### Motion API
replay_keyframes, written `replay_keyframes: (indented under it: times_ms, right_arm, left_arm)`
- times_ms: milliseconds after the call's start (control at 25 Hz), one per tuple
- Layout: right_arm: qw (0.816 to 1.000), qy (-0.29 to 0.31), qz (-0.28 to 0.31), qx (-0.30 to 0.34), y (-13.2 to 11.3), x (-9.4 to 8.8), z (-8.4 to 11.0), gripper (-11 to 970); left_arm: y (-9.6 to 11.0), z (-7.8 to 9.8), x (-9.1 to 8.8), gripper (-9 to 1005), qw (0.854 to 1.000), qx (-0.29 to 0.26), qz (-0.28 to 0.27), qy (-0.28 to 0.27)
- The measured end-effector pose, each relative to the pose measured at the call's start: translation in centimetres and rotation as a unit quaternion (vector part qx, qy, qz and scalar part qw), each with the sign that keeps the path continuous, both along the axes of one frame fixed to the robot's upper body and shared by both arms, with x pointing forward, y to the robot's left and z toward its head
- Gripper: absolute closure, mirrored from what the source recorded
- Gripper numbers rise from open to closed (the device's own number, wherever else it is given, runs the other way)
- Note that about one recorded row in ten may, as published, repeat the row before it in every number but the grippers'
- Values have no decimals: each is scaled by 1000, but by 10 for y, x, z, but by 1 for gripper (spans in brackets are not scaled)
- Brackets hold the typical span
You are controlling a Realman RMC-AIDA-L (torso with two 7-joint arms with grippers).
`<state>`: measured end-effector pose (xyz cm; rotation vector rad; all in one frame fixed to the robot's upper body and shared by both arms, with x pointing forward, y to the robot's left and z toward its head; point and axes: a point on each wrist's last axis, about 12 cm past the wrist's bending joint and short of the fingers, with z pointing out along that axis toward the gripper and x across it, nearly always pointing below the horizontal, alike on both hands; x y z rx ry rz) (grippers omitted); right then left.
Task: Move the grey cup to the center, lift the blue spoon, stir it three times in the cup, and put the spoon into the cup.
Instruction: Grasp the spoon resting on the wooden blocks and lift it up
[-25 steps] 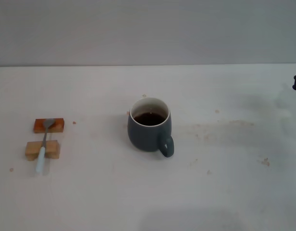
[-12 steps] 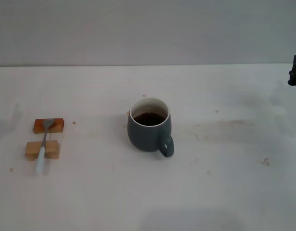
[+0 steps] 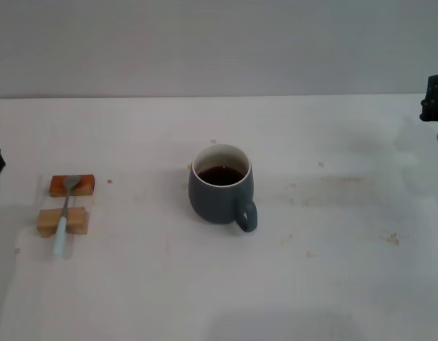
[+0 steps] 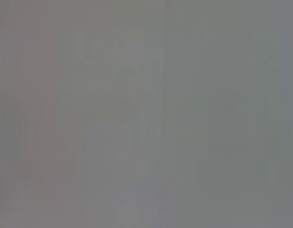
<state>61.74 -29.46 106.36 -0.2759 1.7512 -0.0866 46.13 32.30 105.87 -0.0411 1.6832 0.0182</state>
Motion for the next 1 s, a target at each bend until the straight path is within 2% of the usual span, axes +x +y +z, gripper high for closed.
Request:
replay_keyframes:
  times_ms: [400,680,1000]
  right_arm:
    - [1000,-5,2,-4,0,5,5,958]
    - [1000,-8,3,-4,-1,6,7,958]
    - [1000,-12,5,-4,0,7,9,958]
  left_arm:
    - [-14,-19,-25,216,999,-44,-9,10]
    - [-37,-35,-45,216,997,-69,-19,5]
    - [-57,-45,-55,227,999,-46,-9,9]
